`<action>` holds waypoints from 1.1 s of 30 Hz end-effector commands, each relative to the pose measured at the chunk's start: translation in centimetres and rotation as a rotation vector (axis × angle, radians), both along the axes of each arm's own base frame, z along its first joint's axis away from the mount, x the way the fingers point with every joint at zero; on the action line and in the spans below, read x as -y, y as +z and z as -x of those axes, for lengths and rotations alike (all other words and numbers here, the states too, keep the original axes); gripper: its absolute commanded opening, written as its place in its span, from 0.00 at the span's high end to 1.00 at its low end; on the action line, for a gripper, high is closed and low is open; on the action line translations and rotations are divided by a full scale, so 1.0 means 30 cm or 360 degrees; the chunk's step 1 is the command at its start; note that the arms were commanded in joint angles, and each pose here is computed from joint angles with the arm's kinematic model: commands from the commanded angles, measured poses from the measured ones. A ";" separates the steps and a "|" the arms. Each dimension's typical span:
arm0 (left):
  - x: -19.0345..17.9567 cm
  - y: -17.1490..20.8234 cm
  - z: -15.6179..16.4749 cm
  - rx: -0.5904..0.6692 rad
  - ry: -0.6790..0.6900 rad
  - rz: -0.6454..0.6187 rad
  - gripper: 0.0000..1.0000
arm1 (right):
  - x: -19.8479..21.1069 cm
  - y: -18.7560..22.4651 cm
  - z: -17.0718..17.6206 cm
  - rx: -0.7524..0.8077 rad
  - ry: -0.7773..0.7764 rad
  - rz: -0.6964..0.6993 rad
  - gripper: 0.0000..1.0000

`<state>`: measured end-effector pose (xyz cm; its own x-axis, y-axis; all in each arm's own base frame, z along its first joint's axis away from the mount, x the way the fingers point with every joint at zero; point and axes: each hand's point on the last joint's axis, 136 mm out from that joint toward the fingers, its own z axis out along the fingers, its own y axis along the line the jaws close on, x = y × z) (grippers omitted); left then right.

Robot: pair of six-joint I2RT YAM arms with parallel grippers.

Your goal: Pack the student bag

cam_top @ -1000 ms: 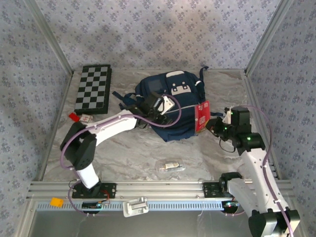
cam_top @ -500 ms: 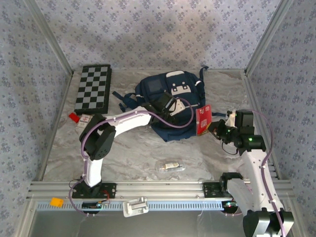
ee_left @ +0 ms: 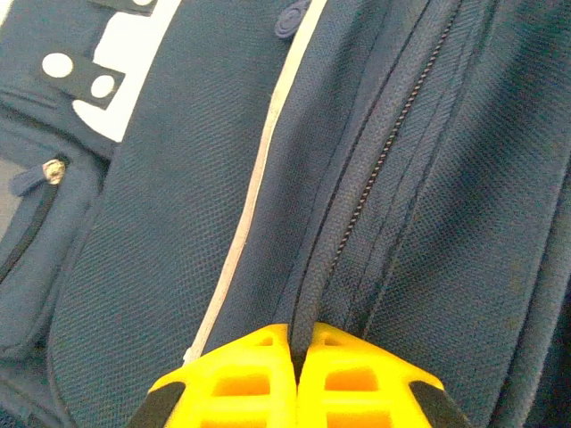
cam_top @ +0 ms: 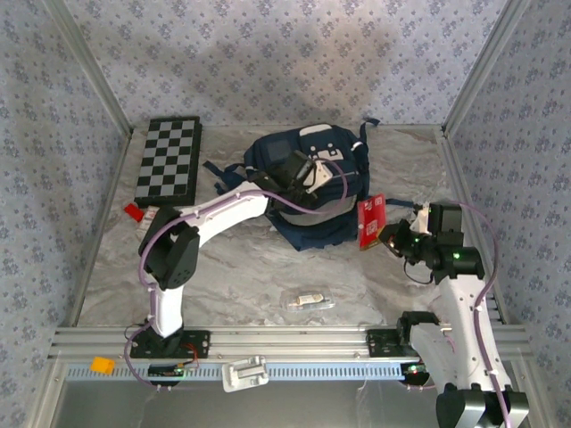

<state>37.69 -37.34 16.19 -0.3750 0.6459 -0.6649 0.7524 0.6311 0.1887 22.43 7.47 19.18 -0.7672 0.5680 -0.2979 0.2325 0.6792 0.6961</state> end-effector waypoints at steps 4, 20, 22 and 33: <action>-0.059 0.357 -0.002 0.0057 0.0319 0.0371 1.00 | -0.005 0.015 -0.018 0.0052 0.0004 -0.0025 1.00; -0.086 0.460 0.039 0.0008 0.0767 0.0529 1.00 | -0.302 -0.004 -0.309 0.0291 0.0208 -0.0166 0.97; -0.083 0.470 0.035 0.0036 0.0746 0.0539 1.00 | -0.359 0.001 -0.354 0.0344 0.0272 -0.0185 0.95; -0.091 0.474 0.042 0.0042 0.0733 0.0525 1.00 | -0.514 -0.217 -0.469 0.0178 0.0470 -0.0066 0.91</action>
<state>35.79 -35.05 25.44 -0.6142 0.2832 -0.7366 0.4222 0.9065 -0.0036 34.63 22.15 11.58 -0.8831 0.3563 -0.3052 0.0199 0.6784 0.7344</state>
